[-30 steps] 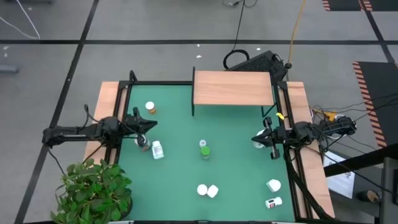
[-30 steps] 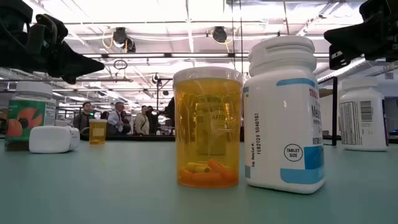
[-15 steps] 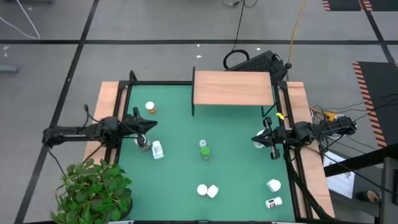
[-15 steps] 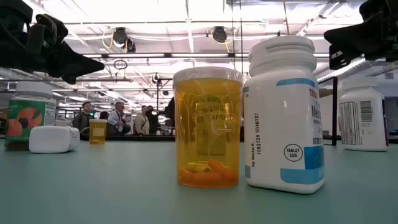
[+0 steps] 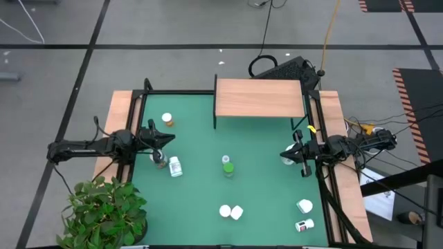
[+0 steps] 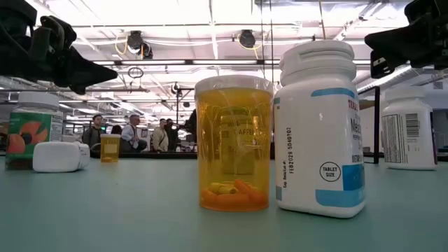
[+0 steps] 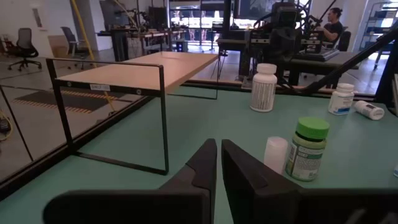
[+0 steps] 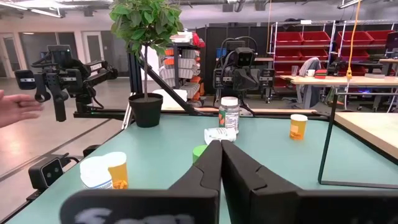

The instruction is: Pick and place medicine bottles onto shelf by color

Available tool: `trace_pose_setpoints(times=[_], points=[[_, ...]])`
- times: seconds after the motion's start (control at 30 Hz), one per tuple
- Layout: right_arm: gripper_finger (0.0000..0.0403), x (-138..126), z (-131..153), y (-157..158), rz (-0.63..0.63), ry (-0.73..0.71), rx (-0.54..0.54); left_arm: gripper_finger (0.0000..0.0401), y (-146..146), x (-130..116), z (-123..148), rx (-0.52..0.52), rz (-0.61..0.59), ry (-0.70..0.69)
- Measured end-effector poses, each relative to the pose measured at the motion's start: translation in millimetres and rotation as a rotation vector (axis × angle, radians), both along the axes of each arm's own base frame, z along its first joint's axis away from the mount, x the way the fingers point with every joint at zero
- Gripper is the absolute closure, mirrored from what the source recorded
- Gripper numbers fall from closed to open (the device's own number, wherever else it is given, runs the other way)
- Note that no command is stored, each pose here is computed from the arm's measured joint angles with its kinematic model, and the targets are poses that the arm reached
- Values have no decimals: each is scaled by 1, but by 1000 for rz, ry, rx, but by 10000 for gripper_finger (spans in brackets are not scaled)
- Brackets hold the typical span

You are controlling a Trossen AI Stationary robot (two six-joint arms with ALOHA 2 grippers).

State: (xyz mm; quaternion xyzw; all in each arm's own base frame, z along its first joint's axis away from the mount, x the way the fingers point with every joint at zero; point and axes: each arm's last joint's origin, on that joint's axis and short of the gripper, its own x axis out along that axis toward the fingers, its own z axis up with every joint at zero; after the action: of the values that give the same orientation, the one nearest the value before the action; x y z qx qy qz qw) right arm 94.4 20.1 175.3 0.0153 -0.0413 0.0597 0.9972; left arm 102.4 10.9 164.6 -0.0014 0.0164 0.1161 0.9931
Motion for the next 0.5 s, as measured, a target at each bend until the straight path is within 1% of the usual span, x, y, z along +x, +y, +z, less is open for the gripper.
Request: trace_pose_setpoints(times=[0.17,0.27,0.4,0.5], points=[[403,0,0,0,0,0,0,375,0,0,0,7,0,3],[403,0,0,0,0,0,-3,375,0,0,0,66,5,17],[403,0,0,0,0,0,0,375,1,0,1,174,26,29],[403,0,3,0,0,-27,6,375,1,0,4,204,41,9]])
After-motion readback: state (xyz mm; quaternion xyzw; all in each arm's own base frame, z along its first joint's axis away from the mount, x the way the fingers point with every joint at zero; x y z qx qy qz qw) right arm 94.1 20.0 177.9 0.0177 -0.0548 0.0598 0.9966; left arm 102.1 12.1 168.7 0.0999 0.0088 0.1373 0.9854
